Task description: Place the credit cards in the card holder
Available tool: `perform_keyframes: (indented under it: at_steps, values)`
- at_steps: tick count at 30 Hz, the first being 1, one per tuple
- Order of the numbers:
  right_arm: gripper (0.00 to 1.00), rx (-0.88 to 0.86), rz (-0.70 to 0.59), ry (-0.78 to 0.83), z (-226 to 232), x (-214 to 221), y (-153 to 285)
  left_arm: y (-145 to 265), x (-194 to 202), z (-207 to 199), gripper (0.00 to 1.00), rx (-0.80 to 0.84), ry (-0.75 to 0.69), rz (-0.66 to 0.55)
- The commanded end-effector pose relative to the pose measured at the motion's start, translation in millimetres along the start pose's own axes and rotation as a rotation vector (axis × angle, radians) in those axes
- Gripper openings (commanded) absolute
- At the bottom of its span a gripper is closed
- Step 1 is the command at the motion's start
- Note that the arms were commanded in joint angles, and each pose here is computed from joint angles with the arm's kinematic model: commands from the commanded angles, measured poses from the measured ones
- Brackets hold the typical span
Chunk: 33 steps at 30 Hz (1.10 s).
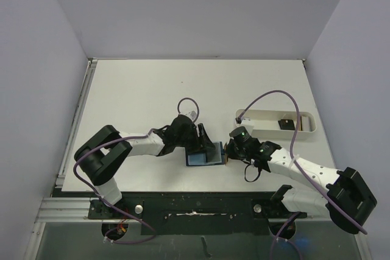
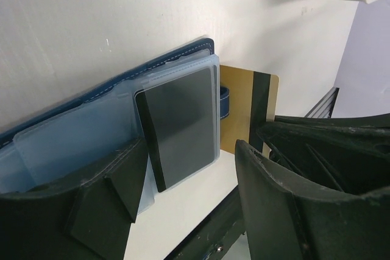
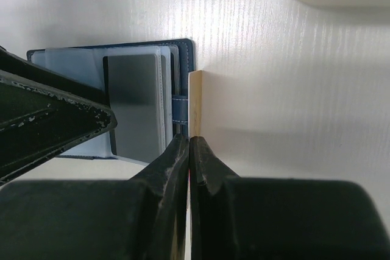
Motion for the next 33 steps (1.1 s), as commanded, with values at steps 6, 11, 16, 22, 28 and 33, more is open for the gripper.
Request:
perform_keyframes:
  at_steps: [6,11,16,22,28,33]
  values:
    - [0.00,-0.005,-0.070,-0.022,6,-17,2,6,6,-31,0.57,0.114,-0.024,0.008]
    - [0.00,0.071,-0.108,-0.008,-10,-27,20,17,-6,-27,0.57,0.055,-0.053,-0.057]
    - [0.00,0.079,-0.158,-0.011,-13,-41,38,31,-16,-11,0.57,-0.014,-0.058,-0.117]
    - [0.00,-0.104,-0.221,-0.019,21,-60,42,50,-33,20,0.55,-0.088,-0.044,-0.177]
    - [0.00,-0.343,-0.264,0.001,66,-71,40,59,-39,35,0.39,-0.102,-0.037,-0.172]
    - [0.00,-0.388,-0.229,0.032,79,-71,28,57,-40,49,0.38,-0.161,-0.051,-0.161]
Point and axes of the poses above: each gripper's point midway between its finger pads, its own y axis back along the fingers, its own z axis along the line the jaws close on, x = y × z, the point moved 1 cm from there along y, back along the fingers, and after that the axes turned 15 degrees about y, right-handed, at the moved point
